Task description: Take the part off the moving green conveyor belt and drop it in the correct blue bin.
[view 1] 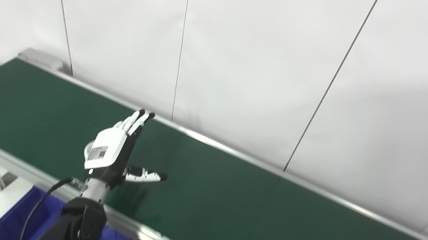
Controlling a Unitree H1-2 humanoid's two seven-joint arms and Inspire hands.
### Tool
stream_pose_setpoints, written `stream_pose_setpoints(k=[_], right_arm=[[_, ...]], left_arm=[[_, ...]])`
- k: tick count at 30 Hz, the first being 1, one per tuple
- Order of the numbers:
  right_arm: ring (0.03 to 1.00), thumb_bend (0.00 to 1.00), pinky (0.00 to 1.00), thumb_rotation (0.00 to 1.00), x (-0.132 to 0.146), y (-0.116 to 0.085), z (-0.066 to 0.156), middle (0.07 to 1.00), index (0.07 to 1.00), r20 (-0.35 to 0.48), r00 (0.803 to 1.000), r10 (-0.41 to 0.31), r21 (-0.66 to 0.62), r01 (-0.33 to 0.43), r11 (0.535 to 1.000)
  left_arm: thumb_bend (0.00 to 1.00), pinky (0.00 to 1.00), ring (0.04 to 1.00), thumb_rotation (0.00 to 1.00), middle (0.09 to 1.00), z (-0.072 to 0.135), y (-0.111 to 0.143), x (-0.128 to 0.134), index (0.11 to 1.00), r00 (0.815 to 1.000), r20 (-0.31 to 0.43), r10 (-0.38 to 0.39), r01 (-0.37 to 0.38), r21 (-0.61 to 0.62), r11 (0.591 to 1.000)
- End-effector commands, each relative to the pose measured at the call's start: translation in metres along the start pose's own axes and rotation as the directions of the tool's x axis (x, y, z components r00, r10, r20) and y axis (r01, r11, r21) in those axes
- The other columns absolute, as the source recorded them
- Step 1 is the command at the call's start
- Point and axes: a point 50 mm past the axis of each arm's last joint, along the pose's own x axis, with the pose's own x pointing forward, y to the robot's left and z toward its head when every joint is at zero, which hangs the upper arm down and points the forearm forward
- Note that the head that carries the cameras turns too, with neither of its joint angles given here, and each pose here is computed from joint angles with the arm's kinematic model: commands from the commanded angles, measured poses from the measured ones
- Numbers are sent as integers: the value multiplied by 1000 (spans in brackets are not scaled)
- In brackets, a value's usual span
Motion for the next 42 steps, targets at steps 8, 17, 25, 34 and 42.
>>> stream_pose_setpoints(k=[8,17,25,34,42], right_arm=[[814,969,689,186,1,-3,9,839,849,79,997,-22,13,21,1000],[809,962,677,200,0,-3,9,840,851,84,996,-19,7,19,1000],[814,961,680,195,-1,-3,10,841,850,77,997,-23,7,23,1000],[811,962,673,190,-1,-3,11,839,848,89,996,-26,14,25,1000],[812,957,674,205,-1,-3,12,841,852,83,996,-22,2,22,1000]], left_arm=[[781,947,962,173,980,-4,20,17,941,993,-28,117,-116,30,993],[787,954,969,16,988,-12,20,16,944,992,-84,89,-81,87,993],[799,954,971,16,993,-24,9,13,946,989,-144,20,0,134,991],[797,917,951,0,993,-29,-12,7,937,975,-203,-86,115,135,984],[674,616,737,0,887,-30,-24,5,881,971,-207,-121,136,62,989]])
